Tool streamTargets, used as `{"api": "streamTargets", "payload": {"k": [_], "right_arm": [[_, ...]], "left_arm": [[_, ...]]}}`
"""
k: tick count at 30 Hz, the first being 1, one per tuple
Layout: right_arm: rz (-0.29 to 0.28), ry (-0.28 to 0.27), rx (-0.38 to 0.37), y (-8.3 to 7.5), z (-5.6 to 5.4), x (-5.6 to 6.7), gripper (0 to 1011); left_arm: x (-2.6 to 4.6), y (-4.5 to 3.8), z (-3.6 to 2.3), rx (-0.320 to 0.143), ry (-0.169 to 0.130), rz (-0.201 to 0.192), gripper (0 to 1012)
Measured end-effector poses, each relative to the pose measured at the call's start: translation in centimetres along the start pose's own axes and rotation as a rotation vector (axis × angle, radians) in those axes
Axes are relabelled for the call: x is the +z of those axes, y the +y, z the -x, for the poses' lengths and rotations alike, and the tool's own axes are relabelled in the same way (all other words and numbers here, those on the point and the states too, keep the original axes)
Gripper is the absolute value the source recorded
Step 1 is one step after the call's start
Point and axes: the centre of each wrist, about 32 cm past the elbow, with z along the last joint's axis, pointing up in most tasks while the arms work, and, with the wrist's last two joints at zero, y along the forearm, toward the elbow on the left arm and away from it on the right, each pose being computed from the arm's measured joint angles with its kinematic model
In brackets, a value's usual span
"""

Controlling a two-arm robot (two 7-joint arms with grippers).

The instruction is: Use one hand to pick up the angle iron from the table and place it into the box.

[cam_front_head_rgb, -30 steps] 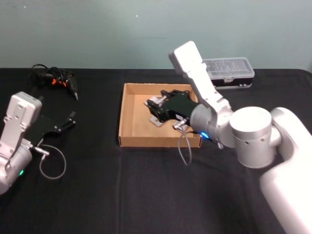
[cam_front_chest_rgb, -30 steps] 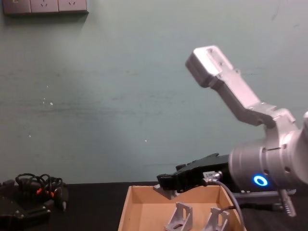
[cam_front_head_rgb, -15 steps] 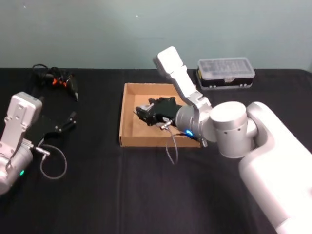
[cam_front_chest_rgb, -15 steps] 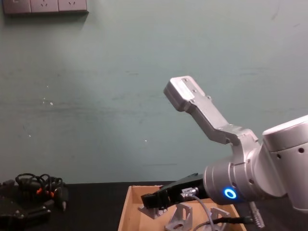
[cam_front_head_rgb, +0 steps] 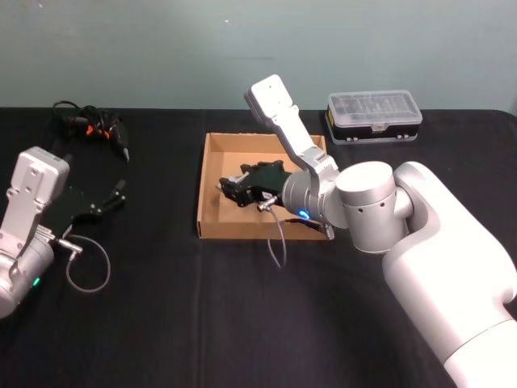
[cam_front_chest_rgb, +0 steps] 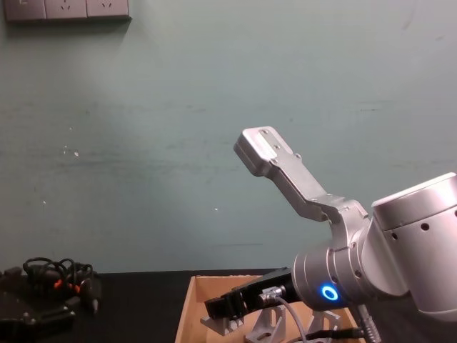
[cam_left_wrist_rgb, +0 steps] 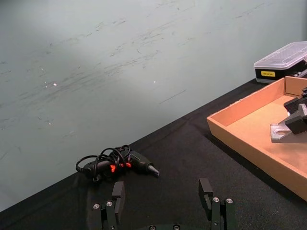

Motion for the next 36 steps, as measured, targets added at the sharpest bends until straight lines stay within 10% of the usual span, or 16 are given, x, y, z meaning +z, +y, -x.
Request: {"api": "streamTargets", "payload": {"k": [11,27,36], "right_arm": [[-0.003,0.0,-0.003,-0.12,-0.02,-0.02,481],[-0.004,-0.001,-0.005,-0.19,-0.05,-0.03,976],[-0.004,-0.001,-0.006,-0.21,-0.04,-0.04,1002]], "left_arm": [[0.0,0.0,0.0,0.0,0.0,0.0,1011],[0.0,0.0,0.0,0.0,0.0,0.0,1011],[0.0,0.0,0.0,0.0,0.0,0.0,1011]]}}
